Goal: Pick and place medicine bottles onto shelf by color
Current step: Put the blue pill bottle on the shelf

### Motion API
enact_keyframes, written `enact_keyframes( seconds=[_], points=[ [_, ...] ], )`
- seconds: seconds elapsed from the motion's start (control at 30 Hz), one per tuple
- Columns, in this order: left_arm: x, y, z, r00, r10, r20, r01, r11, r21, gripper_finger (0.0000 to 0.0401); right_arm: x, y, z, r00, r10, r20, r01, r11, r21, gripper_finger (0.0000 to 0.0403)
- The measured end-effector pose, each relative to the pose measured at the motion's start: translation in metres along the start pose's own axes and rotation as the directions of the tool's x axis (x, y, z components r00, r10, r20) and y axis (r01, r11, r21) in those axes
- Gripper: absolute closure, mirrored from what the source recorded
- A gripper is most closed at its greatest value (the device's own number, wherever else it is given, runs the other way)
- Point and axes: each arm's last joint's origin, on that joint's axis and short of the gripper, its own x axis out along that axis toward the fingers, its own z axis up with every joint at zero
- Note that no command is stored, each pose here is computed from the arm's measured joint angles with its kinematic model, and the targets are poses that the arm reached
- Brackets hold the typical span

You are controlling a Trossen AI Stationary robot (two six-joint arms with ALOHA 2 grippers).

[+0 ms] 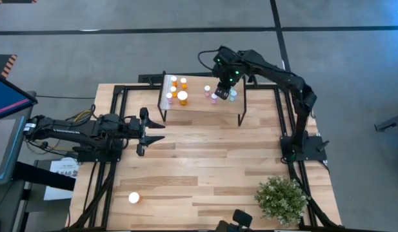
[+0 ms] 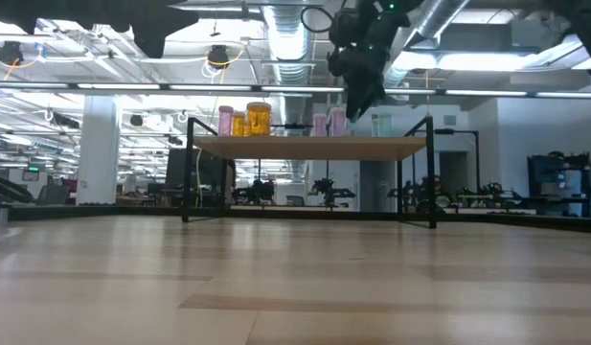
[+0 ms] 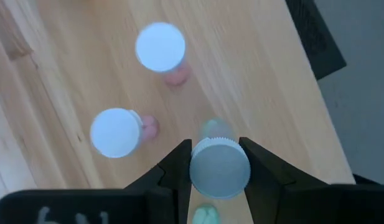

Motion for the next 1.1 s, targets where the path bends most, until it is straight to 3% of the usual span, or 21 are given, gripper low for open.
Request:
enact_keyframes(
  seconds=[0.53,1.1],
  points=[
    [0.0000,0.0000,-0.0005,1.000,0.000,-0.005,0.000,1.000,-0.002,0.0219,0.0007,0.0011,-0.0004,1.000,-0.002,-0.009,0.002,1.000,0.007,0.0233],
    [0.0000,0.0000,-0.0007,1.000,0.000,-0.006,0.000,1.000,-0.005,0.0219,-0.0040,0.0003,-0.0027,1.000,-0.004,-0.014,0.004,1.000,0.011,0.0225]
  ],
)
